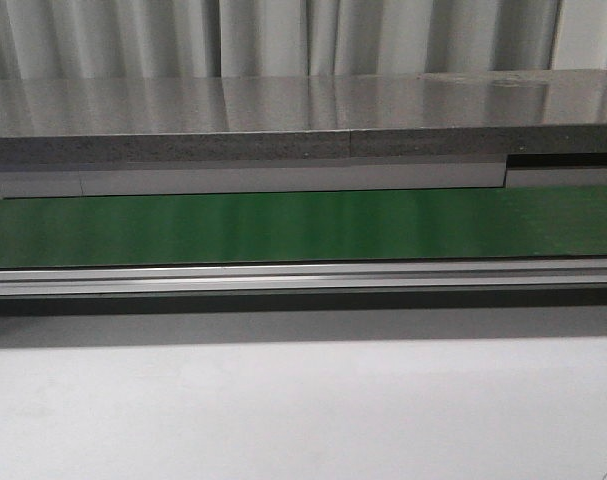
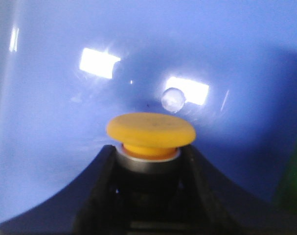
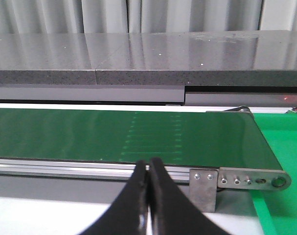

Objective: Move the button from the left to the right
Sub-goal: 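Lift the button with the left gripper and lower it onto the belt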

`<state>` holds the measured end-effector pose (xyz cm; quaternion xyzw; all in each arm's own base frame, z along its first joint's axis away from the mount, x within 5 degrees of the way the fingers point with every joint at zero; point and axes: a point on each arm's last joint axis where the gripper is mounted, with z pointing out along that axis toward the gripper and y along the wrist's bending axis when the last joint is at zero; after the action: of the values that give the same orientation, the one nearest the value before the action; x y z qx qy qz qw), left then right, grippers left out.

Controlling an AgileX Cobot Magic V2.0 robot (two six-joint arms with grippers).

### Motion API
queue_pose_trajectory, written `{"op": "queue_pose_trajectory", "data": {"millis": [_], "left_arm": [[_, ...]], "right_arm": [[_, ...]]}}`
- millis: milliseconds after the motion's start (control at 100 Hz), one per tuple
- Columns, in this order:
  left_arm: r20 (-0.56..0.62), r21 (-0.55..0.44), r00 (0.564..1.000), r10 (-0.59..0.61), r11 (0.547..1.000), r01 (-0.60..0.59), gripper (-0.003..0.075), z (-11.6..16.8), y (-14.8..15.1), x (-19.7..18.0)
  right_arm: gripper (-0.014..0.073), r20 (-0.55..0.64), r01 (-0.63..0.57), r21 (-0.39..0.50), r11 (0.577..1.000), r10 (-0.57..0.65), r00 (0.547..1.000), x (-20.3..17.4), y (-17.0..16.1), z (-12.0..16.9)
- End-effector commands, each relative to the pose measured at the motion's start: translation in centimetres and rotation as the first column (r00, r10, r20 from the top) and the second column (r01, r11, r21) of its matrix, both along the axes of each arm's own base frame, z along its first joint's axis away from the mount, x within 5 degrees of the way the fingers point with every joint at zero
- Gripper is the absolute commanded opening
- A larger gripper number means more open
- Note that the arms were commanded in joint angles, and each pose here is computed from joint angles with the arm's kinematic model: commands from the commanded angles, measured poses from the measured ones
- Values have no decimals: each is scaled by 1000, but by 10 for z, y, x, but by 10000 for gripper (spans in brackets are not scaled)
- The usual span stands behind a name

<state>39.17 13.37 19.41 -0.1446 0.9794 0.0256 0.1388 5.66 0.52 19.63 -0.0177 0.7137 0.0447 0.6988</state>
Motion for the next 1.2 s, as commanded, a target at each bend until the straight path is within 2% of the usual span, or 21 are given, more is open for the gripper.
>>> {"op": "queue_pose_trajectory", "data": {"millis": [0, 220, 460, 600, 920, 970, 1040, 1110, 1190], "left_arm": [[161, 27, 987, 0, 1000, -5, -20, 62, -5, -5], [224, -65, 972, -71, 994, 88, -20, 89, -27, -13], [195, -73, 965, -174, 979, 191, -20, 86, -63, -7], [175, -25, 954, -243, 968, 251, -20, 85, -79, -5], [128, -30, 951, -282, 957, 288, -13, 73, -91, -2], [116, -35, 952, -282, 957, 288, 10, 69, -91, -2], [105, -40, 954, -282, 957, 288, 81, 66, -91, -2], [101, -45, 954, -281, 957, 287, 191, 63, -91, -1], [102, -47, 954, -280, 957, 286, 365, 63, -91, -1]], "right_arm": [[-66, 118, 3, -1, 1000, -2, 993, -3, -1, 14], [-66, 118, 3, -1, 1000, -2, 993, -3, -1, 14], [-66, 118, 3, -1, 1000, -2, 993, -3, -1, 14], [-66, 118, 3, -1, 1000, -2, 993, -3, -1, 14], [-66, 118, 3, -1, 1000, -2, 993, -3, -1, 14], [-66, 118, 3, -1, 1000, -2, 993, -3, -1, 14], [-66, 118, 3, -1, 1000, -2, 993, -3, -1, 14], [-66, 118, 3, -1, 1000, -2, 993, -3, -1, 14], [-66, 118, 3, -1, 1000, -2, 993, -3, -1, 14]]}}
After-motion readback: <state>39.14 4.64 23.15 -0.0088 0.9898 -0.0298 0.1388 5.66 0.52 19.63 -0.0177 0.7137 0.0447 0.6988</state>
